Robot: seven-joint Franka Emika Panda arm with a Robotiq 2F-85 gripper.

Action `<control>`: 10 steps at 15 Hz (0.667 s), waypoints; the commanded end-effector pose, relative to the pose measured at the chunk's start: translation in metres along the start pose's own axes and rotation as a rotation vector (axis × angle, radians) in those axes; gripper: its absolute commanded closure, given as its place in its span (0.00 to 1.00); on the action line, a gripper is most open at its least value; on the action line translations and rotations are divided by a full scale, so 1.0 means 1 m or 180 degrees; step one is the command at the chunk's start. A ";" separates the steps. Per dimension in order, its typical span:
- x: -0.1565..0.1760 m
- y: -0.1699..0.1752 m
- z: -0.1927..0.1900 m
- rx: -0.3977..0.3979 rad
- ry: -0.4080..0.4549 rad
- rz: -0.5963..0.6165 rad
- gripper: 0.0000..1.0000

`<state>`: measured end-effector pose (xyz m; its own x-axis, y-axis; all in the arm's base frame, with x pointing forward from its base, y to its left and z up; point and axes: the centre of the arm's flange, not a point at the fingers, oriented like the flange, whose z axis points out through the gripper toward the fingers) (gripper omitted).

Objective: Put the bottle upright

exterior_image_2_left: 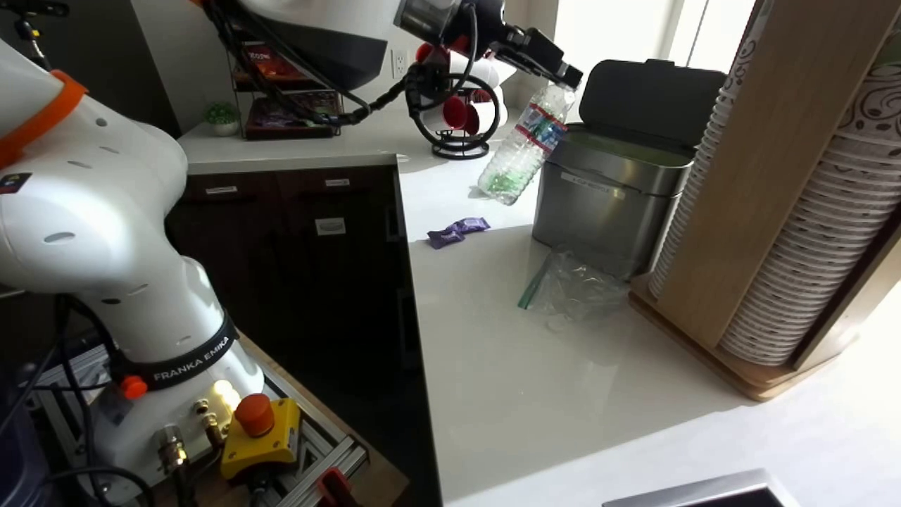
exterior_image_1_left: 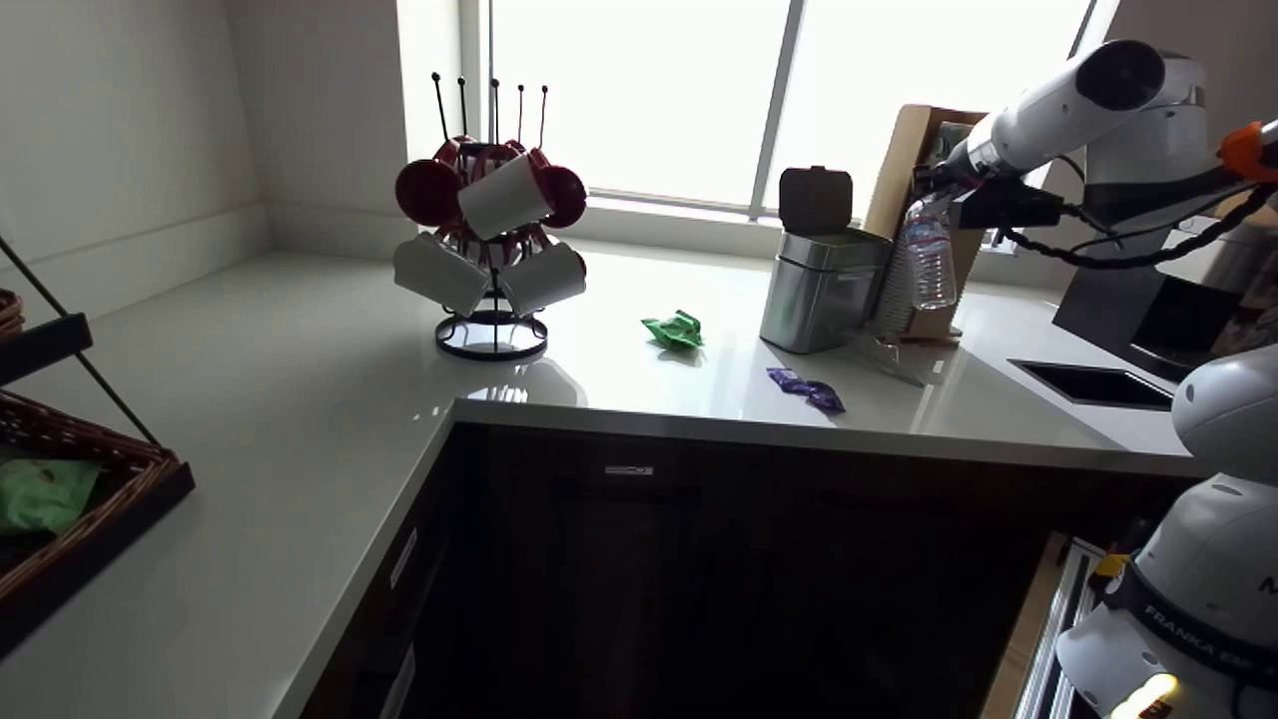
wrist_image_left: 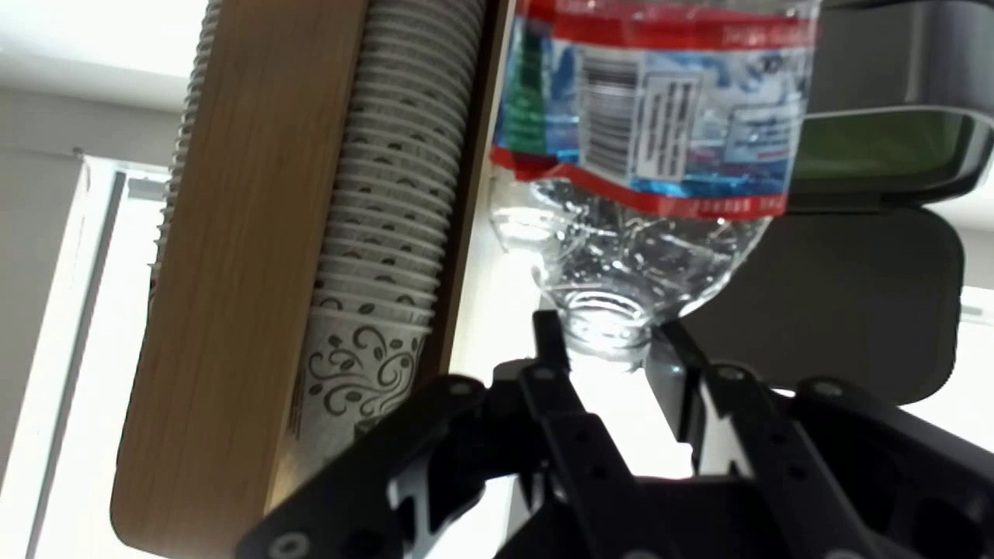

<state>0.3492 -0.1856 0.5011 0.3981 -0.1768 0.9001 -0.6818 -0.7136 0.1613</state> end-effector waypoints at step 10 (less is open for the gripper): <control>-0.055 -0.044 0.014 -0.0836 0.0620 0.0754 0.92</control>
<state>0.3620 -0.1586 0.4671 0.2145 -0.1206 0.9693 -0.8410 -0.5274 0.1205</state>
